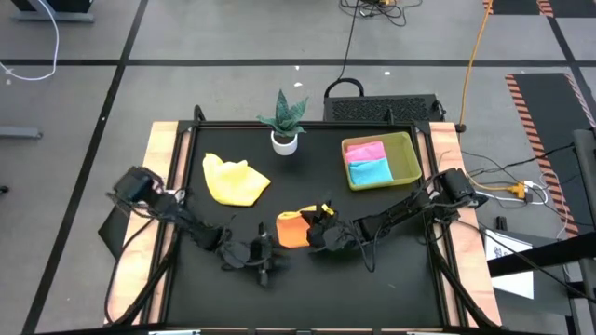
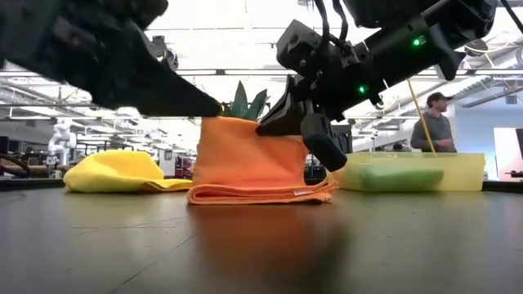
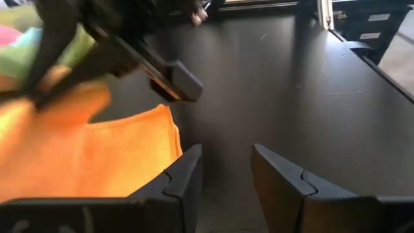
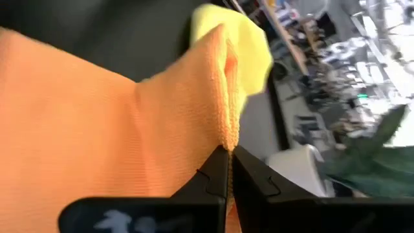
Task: Fold microfiber towels
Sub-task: Fold the orange microfiber cloth
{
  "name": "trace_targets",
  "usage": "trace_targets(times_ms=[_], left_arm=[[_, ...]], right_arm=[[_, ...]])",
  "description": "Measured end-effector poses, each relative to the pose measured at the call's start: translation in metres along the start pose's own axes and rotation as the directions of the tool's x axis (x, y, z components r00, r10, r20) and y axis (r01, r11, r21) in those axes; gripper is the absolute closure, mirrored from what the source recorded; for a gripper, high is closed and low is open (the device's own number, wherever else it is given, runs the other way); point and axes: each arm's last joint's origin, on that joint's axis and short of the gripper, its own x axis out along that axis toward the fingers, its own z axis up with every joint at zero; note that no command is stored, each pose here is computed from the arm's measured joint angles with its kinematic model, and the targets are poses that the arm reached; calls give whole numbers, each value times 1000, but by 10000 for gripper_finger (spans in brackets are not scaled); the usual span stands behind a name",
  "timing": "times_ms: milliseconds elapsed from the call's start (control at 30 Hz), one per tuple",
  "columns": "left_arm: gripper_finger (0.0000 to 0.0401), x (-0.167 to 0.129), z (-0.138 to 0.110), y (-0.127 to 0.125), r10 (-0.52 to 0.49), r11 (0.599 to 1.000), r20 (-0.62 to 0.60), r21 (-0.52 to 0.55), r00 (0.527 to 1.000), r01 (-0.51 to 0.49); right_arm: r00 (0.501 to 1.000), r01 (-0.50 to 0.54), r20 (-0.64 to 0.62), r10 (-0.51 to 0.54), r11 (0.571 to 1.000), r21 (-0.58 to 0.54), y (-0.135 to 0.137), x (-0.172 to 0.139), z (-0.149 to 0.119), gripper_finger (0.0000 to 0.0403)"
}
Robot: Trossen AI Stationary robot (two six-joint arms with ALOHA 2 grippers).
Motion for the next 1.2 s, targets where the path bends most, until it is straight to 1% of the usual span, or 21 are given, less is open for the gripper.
trace_targets(times_ms=[133,200,367,500,600,700,833,933,1000,1067,1200], left_arm=[[268,-17,14,-5,27,999,11,27,1000,-27],[268,-26,19,-7,50,998,13,38,999,-51],[268,-35,25,-8,92,994,18,48,996,-93],[268,-34,23,-4,136,990,2,42,991,-136],[268,-31,20,3,176,984,-38,13,984,-175],[268,-29,18,9,198,980,-61,-9,978,-199],[268,-28,18,11,206,978,-64,-12,976,-207],[268,-27,18,14,221,975,-63,-15,973,-222],[268,-25,19,19,245,969,-64,-20,967,-247],[268,-20,18,26,268,962,-74,-25,961,-271],[268,-8,9,38,264,963,-116,-30,958,-269]], right_arm=[[996,-78,45,76,996,52,2,0,1,399],[996,-85,46,82,994,64,3,0,1,399],[981,-186,69,183,982,45,7,0,-1,399],[968,-240,86,235,969,58,9,0,-2,399],[947,-310,101,305,950,39,11,0,-3,399],[926,-370,89,368,929,13,14,-1,-7,399],[920,-387,54,388,922,-16,16,-1,-10,399],[902,-424,72,426,905,-46,17,-2,-10,399],[888,-449,82,453,891,-61,18,-2,-10,399],[884,-456,86,460,888,-65,18,-2,-10,399],[878,-465,88,471,882,-79,19,-3,-10,399]])
